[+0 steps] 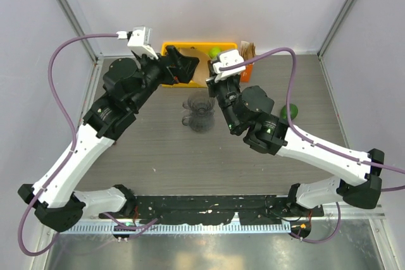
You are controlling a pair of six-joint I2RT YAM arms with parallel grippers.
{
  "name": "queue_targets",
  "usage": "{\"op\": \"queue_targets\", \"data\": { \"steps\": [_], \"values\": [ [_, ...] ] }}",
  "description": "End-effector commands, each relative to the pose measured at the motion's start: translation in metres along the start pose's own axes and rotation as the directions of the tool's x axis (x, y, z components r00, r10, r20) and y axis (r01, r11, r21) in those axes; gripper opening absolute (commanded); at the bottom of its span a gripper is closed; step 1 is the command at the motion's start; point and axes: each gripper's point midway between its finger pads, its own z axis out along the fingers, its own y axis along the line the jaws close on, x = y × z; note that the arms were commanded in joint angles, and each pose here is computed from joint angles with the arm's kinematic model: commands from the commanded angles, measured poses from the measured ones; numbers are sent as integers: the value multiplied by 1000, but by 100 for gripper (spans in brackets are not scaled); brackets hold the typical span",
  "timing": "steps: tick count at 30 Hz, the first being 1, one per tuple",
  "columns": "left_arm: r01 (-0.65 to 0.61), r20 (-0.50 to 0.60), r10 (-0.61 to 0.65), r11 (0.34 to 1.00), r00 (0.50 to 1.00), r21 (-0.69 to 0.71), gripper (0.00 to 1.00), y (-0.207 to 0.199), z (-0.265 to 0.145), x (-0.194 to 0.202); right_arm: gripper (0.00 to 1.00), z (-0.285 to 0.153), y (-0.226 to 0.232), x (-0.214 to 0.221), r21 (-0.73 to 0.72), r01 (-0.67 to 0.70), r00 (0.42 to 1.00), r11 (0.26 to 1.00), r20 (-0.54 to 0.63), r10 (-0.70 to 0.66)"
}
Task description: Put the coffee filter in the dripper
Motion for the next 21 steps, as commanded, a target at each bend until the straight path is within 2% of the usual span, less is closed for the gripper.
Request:
{"op": "queue_targets", "data": {
  "steps": [1, 8, 14, 21],
  "values": [
    [55, 106, -48, 996, 993, -68, 99, 3, 1, -30, 5, 1, -9, -39, 60, -102, 991, 993, 92, 96],
    [78, 105, -68, 993, 992, -84, 99, 6, 11, -22, 11, 3, 3, -46, 69, -157, 983, 985, 106, 150],
    [93, 126, -83, 992, 989, -82, 99, 5, 14, -27, 11, 1, 12, -38, 53, -172, 983, 984, 77, 168],
    [64, 77, -56, 992, 995, -112, 75, 11, 19, -13, 11, 4, 10, -49, 78, -197, 976, 977, 108, 188]
  ]
}}
